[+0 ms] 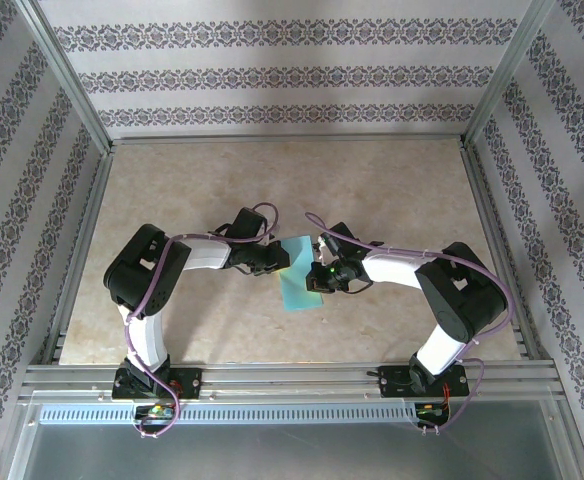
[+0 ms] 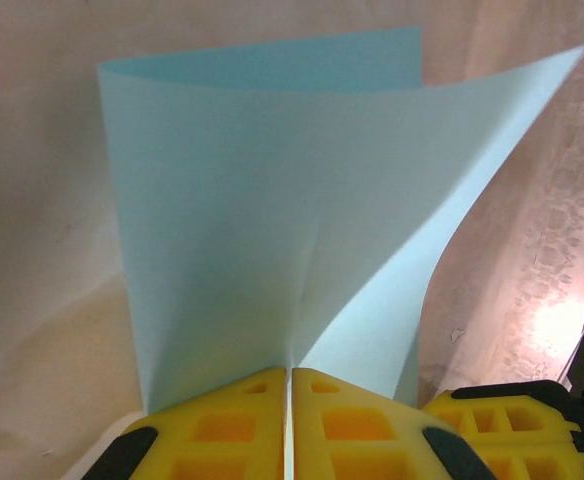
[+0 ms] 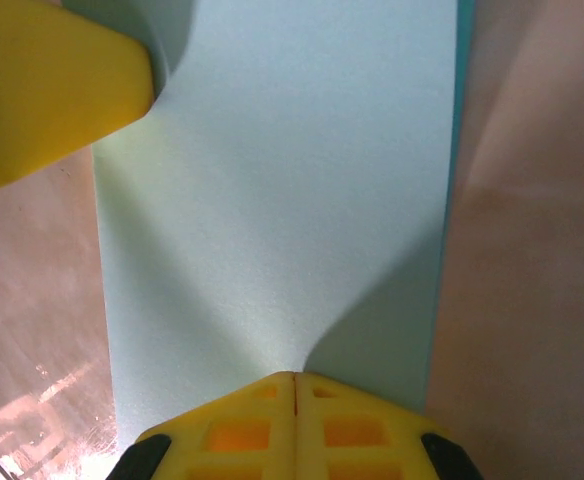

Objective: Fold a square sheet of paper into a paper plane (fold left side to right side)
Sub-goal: First fold the square sheet of paper in half at the center of the table.

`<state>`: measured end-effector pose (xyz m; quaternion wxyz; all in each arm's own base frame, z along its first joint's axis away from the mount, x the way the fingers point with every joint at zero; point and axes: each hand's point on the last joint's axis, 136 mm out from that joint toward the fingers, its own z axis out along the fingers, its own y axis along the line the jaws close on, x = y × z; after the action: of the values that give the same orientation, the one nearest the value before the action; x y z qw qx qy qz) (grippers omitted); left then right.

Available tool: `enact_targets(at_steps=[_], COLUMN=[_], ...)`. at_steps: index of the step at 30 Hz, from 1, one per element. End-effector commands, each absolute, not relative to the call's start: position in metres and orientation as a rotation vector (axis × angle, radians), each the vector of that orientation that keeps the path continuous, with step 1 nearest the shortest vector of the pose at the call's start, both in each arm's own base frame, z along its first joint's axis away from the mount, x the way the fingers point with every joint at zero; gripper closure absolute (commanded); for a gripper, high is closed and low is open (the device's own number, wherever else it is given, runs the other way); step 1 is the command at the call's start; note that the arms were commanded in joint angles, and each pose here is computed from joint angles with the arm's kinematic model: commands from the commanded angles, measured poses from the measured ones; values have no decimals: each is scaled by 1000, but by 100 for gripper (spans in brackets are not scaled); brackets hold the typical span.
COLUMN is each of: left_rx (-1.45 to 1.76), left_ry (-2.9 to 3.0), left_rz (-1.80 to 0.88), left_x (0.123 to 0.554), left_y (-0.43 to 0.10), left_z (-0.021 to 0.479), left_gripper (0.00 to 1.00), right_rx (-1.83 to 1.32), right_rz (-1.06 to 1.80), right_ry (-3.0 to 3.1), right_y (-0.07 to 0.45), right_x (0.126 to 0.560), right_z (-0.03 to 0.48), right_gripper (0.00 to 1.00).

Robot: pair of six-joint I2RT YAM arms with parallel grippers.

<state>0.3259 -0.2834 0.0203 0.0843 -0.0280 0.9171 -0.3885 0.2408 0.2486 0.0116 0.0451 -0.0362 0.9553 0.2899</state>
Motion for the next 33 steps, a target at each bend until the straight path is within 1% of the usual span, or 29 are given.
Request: enact_targets(at_steps=[1, 7, 20, 27, 33], left_rx=[-164, -187, -218, -212, -212], left_ry=[2745, 2717, 2670, 2649, 2646], left_rz=[-1083, -1065, -990, -966, -965], left_x=[333, 348, 401, 428, 439], left_y=[-265, -255, -230, -228, -230], left_z=[0, 3, 7, 12, 9], left_gripper=[89, 89, 89, 89, 89], right_rx=[-56, -59, -57, -46, -35], right_rz=[514, 510, 516, 521, 522], right_ry=[3117, 3118, 3116, 3117, 3117], right_y=[199, 198, 199, 199, 198], right_x=[210, 210, 210, 209, 208], right_z=[-35, -35, -34, -35, -35], right_gripper=[100, 100, 100, 100, 100])
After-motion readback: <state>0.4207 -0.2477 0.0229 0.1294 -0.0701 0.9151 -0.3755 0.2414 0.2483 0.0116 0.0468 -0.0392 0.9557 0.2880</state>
